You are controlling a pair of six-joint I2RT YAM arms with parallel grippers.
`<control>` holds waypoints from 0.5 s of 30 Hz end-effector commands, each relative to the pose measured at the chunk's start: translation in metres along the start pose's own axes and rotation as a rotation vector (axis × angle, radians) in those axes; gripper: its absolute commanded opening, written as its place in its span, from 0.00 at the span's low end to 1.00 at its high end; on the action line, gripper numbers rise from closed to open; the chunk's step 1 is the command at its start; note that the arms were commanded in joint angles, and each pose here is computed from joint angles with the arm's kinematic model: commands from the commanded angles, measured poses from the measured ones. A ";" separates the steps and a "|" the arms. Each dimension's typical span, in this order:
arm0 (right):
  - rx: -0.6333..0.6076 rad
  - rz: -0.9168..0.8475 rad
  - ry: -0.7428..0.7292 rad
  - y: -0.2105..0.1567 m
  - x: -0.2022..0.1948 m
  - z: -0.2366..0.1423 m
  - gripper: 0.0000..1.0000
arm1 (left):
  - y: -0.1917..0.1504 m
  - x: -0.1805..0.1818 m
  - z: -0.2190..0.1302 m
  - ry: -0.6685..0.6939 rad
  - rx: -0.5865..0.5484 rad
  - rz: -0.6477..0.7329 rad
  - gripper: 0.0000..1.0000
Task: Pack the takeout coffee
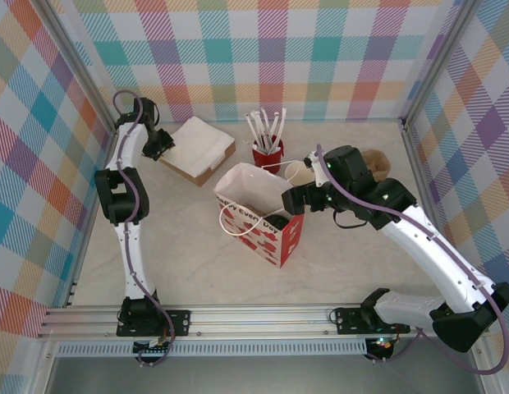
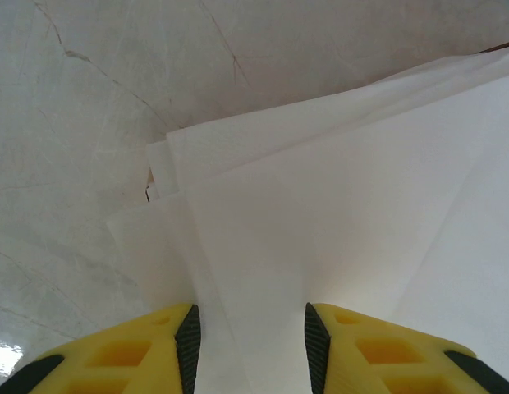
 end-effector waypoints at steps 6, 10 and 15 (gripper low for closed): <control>0.030 -0.003 -0.011 -0.003 -0.003 0.009 1.00 | 0.006 0.006 0.004 0.011 -0.006 -0.009 0.33; 0.037 -0.003 -0.012 -0.003 -0.003 0.011 1.00 | 0.009 0.006 -0.001 0.016 -0.022 0.001 0.33; 0.046 0.000 -0.009 -0.004 -0.003 0.014 1.00 | 0.012 0.004 -0.005 0.007 -0.035 0.010 0.29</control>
Point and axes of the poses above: each hand's point on the last joint's axis, 136 mm out from that joint toward the fingers, its own z axis out along the fingers, its own x axis along the line the jaws close on, y = z × x, the point moved 6 cm from there along -z, back along the fingers, and after that the axes turned 7 degrees about z, right-handed, at the moved point
